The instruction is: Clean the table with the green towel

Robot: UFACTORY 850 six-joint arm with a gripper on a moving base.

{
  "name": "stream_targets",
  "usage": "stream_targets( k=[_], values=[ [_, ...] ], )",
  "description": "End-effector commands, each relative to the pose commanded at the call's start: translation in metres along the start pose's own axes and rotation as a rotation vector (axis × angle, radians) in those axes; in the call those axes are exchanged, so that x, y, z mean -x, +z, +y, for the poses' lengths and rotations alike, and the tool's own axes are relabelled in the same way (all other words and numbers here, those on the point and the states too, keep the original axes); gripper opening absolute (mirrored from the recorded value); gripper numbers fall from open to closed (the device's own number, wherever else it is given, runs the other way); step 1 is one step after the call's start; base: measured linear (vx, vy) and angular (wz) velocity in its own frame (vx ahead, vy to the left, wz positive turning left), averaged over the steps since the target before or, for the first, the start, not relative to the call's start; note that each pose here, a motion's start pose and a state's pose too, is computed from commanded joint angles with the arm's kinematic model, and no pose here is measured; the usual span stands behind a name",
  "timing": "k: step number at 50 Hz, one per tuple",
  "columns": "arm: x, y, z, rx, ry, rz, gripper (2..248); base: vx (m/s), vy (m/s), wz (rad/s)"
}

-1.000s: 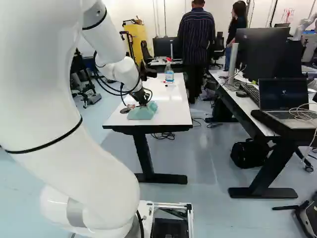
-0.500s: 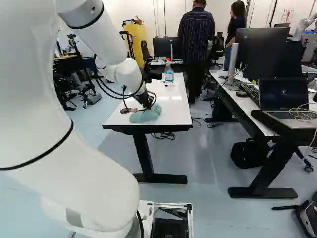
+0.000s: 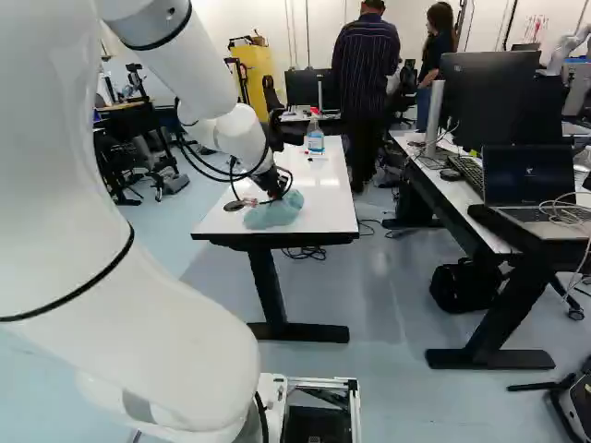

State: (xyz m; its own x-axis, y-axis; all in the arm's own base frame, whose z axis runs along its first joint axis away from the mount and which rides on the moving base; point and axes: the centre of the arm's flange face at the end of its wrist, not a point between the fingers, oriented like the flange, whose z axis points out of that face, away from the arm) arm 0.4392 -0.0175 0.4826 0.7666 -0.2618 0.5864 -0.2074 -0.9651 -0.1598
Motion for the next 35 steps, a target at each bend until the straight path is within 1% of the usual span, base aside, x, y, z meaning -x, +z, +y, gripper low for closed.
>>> stream_targets(
  k=[15, 35],
  values=[
    [-0.023, 0.017, -0.007, -0.002, -0.003, 0.000, 28, 0.000, 0.000, 0.000],
    [-0.052, 0.042, -0.023, -0.015, -0.018, 0.003, 28, 0.000, 0.000, 0.000]
  ],
)
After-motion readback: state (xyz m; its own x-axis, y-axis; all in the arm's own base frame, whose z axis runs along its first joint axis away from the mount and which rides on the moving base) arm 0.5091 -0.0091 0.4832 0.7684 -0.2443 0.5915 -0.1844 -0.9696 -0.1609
